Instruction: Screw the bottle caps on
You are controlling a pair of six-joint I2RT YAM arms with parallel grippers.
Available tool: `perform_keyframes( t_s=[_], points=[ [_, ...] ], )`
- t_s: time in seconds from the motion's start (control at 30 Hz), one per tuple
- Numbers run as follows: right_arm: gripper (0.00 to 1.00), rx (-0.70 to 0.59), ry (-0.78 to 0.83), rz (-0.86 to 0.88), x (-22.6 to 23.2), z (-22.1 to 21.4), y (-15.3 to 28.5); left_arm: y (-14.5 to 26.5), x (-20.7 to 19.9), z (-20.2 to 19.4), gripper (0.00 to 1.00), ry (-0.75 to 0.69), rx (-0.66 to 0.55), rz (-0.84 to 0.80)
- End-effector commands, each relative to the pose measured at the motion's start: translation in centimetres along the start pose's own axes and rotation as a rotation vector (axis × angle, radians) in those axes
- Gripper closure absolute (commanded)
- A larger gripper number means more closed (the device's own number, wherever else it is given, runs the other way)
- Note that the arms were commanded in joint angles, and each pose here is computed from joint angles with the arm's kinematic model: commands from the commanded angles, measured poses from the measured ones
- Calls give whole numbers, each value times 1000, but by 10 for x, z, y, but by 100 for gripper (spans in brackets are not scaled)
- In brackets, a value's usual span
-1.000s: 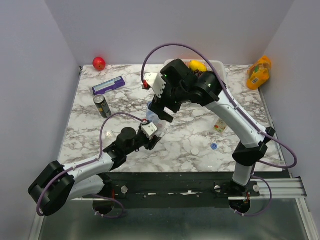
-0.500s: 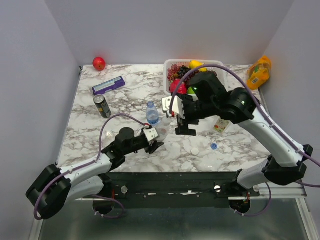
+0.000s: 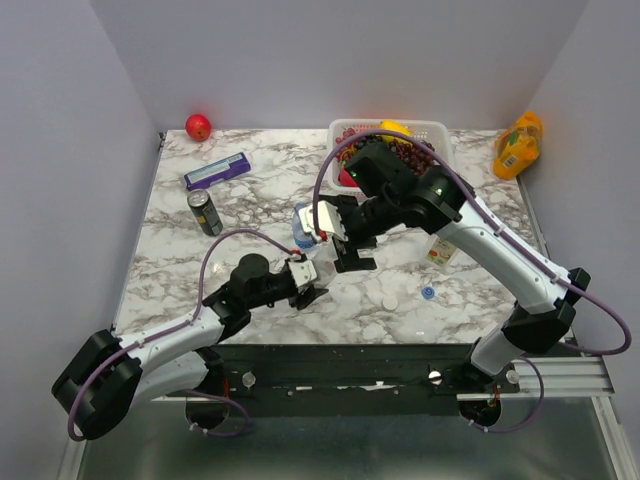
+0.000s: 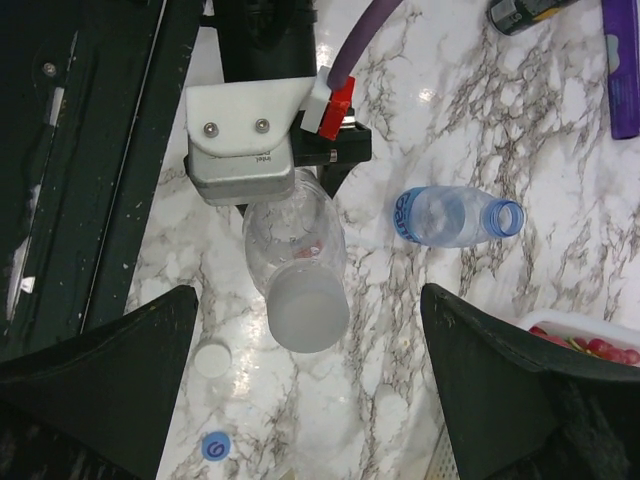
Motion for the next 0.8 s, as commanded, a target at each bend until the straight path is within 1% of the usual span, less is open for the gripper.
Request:
perform_keyframes(
  t_s=[0.0,0.2,0.47,0.77],
  points=[
    [0,24,15,71,10,-7,-3,-1,6,26,100,-1,-64,-2],
    [0,51,10,64,11,-14,-5,-2,11,33,100,40,-84,14],
    [0,98,-15,42,12,-26,-3,-3,18,38,100,166,-99,43],
    [0,163,-91,40,23,-40,4,2,33,42,100,213,-115,99]
  ],
)
Point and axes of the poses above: each gripper's point midway between its finger pads, its own y axis back along the fingers, its own x axis along the line the jaws close on, z = x × y, the point moved 1 cm from there along y, back along the fingers, and after that the axes turned 3 degrees about -y, right-handed, at the moved point
